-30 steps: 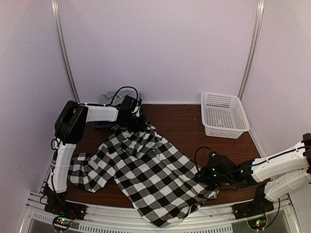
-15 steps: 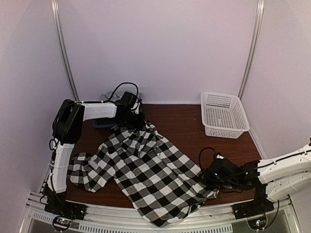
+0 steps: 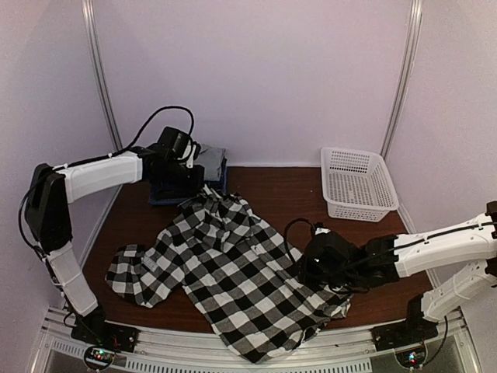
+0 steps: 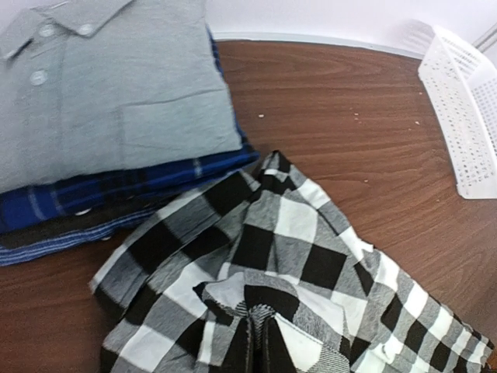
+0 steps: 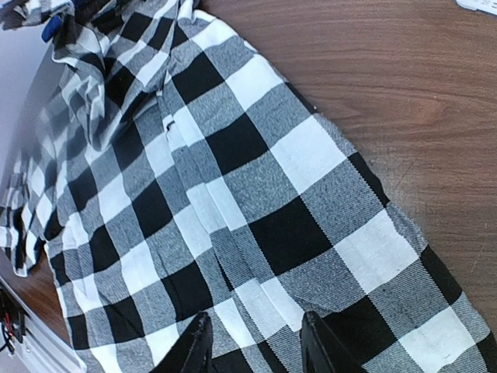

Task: Fold and stack the long sleeve shirts

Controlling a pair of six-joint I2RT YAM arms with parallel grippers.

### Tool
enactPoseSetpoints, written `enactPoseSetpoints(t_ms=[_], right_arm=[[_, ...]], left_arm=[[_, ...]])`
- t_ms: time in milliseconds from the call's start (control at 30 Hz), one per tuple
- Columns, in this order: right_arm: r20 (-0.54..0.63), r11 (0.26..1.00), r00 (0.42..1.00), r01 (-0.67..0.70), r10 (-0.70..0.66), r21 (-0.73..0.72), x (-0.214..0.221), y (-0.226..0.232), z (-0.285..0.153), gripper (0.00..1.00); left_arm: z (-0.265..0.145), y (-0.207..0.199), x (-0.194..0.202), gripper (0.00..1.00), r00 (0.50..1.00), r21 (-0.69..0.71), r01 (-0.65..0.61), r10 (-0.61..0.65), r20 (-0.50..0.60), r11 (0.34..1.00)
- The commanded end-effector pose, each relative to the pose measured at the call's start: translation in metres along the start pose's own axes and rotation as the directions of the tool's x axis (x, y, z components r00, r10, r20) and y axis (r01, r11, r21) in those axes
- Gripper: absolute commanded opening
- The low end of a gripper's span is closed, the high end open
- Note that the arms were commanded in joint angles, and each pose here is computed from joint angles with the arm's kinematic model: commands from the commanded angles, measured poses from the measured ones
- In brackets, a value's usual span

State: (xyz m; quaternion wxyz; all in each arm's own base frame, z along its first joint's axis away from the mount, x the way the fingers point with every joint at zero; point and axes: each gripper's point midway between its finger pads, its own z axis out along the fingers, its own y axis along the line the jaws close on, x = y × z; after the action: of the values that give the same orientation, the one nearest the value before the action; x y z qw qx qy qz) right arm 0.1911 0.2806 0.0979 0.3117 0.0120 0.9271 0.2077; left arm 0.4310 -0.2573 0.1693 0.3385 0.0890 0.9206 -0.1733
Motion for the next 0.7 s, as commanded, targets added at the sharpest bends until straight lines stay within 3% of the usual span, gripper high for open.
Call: enactPoseSetpoints(t_ms=[0,267,667], right_arm=[[-0.042,0.994,0.994,0.106,-0.105,0.023,0.012,0.005,0.005,0.40],[-0.126,0.986,0.979,0.164,-0.157,0.043,0.046,0.004,0.017,0.40],[-0.211,0.983,0.965,0.173,-0.157,0.063,0.079,-0.019,0.019,0.40]], left_arm=[[-0.055,0.037,-0.012,0.00,0.996,-0.187,-0.011,0.026,0.082,0.982],[-0.139,0.055,0.001,0.00,0.983,-0.247,0.040,0.007,0.186,0.968],[-0.163,0.076,0.066,0.00,0.985,-0.247,0.108,-0.070,0.158,0.963]])
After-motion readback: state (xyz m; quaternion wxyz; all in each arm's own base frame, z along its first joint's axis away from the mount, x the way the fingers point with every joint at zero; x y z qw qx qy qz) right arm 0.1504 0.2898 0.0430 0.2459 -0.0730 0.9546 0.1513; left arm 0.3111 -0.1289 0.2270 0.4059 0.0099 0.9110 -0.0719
